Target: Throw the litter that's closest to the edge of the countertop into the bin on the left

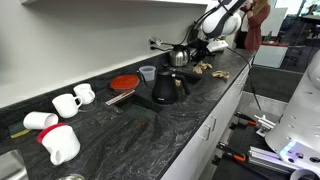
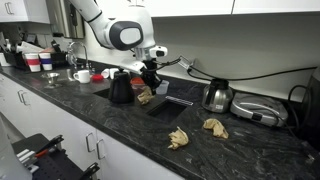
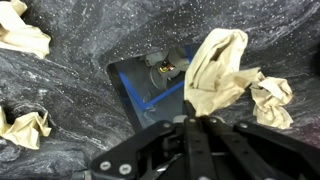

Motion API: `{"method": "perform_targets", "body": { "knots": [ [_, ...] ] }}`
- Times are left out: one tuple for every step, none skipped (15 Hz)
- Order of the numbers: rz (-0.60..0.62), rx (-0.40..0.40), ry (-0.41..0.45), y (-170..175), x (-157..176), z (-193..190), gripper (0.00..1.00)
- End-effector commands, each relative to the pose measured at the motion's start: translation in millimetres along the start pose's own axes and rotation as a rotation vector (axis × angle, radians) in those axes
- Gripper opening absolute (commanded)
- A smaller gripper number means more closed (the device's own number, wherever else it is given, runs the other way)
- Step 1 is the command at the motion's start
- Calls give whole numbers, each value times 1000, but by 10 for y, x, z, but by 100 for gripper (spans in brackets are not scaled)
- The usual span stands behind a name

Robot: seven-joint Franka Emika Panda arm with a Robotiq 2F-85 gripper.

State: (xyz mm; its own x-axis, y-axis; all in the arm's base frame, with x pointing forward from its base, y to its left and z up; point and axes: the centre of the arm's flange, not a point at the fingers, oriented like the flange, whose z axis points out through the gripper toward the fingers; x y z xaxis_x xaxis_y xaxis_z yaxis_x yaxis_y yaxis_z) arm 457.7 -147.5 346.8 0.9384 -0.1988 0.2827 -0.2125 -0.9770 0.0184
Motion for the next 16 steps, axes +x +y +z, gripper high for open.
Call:
{"method": "perform_targets", "body": {
  "knots": [
    [-47, 38, 40, -38, -91, -260, 0],
    [-65, 47, 52, -49, -139, -359, 0],
    [-81, 61, 62, -65, -198, -452, 0],
    [-102, 81, 73, -99, -276, -544, 0],
    [-127, 104, 84, -158, -367, -625, 0],
    [-154, 125, 92, -228, -450, -693, 0],
    [-187, 146, 107, -334, -535, -778, 0],
    [-212, 166, 129, -428, -602, -866, 0],
    [-241, 179, 157, -538, -668, -968, 0],
    [-269, 195, 183, -650, -733, -1098, 0],
    [-296, 218, 207, -762, -800, -1232, 0],
    [-322, 238, 222, -857, -856, -1346, 0],
    [-353, 265, 222, -965, -931, -1445, 0],
    [-378, 287, 221, -1044, -1007, -1512, 0],
    [-342, 240, 222, -1021, -813, -1427, 1],
    [-361, 259, 230, -1085, -850, -1528, 1]
  ]
}}
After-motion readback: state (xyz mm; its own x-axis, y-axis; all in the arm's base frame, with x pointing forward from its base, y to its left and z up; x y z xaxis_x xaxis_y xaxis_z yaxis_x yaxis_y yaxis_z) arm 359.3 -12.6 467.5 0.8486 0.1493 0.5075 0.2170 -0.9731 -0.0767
